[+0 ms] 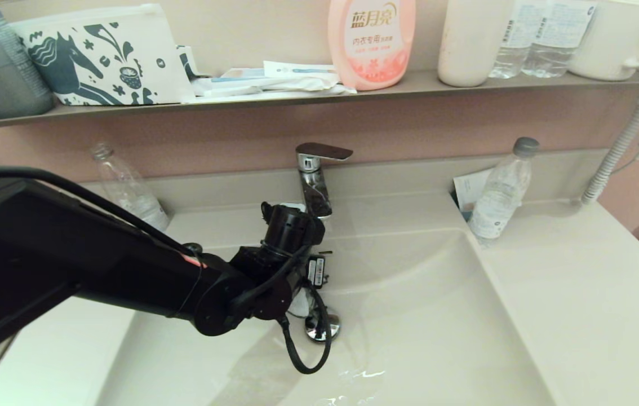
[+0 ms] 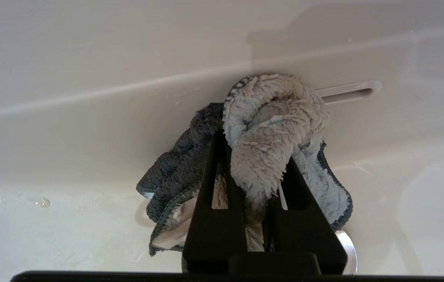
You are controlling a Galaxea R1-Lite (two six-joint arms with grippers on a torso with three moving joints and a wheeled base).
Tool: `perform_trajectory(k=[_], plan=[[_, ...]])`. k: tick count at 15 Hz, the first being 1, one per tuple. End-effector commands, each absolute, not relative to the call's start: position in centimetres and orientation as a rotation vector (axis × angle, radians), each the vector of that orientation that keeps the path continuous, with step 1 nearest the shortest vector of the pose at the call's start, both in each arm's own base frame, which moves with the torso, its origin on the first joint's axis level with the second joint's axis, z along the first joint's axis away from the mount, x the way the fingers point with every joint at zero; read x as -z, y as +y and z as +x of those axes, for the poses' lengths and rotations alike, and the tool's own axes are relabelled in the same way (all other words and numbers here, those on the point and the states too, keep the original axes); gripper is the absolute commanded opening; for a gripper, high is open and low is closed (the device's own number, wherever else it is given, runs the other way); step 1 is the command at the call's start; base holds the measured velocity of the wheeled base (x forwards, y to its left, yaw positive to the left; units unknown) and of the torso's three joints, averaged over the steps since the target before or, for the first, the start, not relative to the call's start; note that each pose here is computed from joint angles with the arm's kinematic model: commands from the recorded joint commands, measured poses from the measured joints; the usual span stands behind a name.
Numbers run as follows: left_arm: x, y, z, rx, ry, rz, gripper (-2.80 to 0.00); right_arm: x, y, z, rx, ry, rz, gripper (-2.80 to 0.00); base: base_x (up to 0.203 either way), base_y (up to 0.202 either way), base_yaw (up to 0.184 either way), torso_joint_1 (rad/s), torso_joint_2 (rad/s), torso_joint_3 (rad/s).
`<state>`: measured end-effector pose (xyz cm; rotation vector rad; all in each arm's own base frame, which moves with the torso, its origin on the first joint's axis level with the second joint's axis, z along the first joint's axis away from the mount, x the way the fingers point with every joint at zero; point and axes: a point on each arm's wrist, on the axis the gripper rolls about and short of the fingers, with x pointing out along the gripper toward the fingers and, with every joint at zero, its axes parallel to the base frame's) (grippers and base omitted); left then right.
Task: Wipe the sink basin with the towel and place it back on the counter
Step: Wipe the sink
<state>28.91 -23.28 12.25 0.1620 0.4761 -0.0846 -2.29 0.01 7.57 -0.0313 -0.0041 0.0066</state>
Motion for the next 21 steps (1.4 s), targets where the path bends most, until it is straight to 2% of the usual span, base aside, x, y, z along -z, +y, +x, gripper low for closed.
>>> perform_trajectory(k=[1, 9, 15, 21], plan=[[-12.0, -22.7, 29.5, 0.065, 0.484, 0.167, -2.80, -7.6, 0.0, -2.3, -0.008, -0.003, -0.032, -2.80, 0.000, 0.000, 0.000, 0.000, 0.00, 0.000], [-13.6, -15.9, 29.4, -0.030, 0.504, 0.136, -2.80, -7.6, 0.0, -2.3, -0.008, -0.003, -0.032, -2.80, 0.000, 0.000, 0.000, 0.000, 0.00, 0.000], [-13.3, -10.3, 29.5, -0.071, 0.558, 0.106, -2.80, -7.6, 0.0, -2.3, -0.008, -0.003, -0.032, -2.80, 0.000, 0.000, 0.000, 0.000, 0.00, 0.000], [-13.1, -3.4, 31.8, -0.159, 0.548, 0.097, -2.80, -7.6, 0.0, -2.3, -0.008, -0.003, -0.032, -2.80, 0.000, 0.000, 0.000, 0.000, 0.00, 0.000]])
